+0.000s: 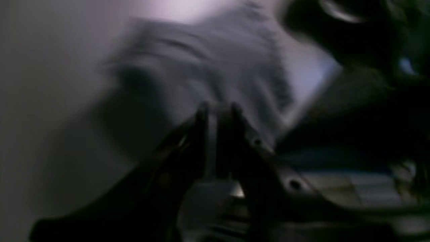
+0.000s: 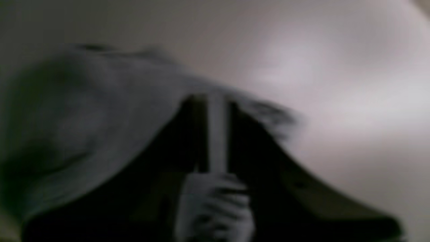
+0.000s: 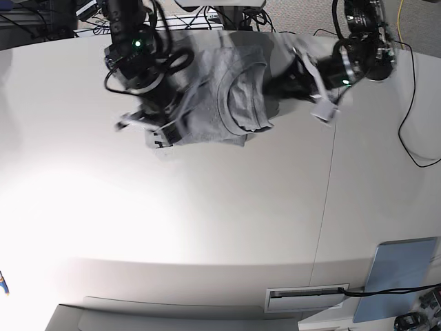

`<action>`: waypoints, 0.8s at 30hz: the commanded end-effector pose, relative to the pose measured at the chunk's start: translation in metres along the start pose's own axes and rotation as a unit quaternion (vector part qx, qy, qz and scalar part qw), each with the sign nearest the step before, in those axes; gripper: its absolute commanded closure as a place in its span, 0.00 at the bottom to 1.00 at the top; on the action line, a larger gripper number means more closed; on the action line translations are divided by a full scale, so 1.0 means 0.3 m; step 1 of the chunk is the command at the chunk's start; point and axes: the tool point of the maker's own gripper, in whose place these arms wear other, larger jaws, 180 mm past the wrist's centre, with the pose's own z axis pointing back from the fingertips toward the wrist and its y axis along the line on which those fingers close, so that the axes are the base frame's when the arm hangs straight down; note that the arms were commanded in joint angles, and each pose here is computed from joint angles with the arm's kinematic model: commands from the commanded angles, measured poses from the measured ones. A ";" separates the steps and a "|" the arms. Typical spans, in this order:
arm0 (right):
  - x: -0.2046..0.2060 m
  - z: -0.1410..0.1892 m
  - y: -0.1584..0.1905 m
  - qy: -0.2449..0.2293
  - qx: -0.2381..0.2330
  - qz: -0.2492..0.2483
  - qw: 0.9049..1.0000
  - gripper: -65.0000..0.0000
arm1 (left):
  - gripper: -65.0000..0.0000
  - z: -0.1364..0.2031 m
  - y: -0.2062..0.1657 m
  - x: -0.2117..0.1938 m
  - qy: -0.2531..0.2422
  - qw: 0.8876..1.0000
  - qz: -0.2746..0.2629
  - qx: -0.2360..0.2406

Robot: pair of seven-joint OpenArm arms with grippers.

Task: Fold the T-shirt properly
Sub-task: 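Fold the other strip end over the stack with the right gripper, then release the folded shirt and lift both grippers away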

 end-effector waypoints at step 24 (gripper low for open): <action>-0.248 -0.243 -0.228 0.142 -0.014 -0.044 0.989 1.00 | 0.94 -0.135 0.188 -0.239 0.151 0.981 -0.060 0.109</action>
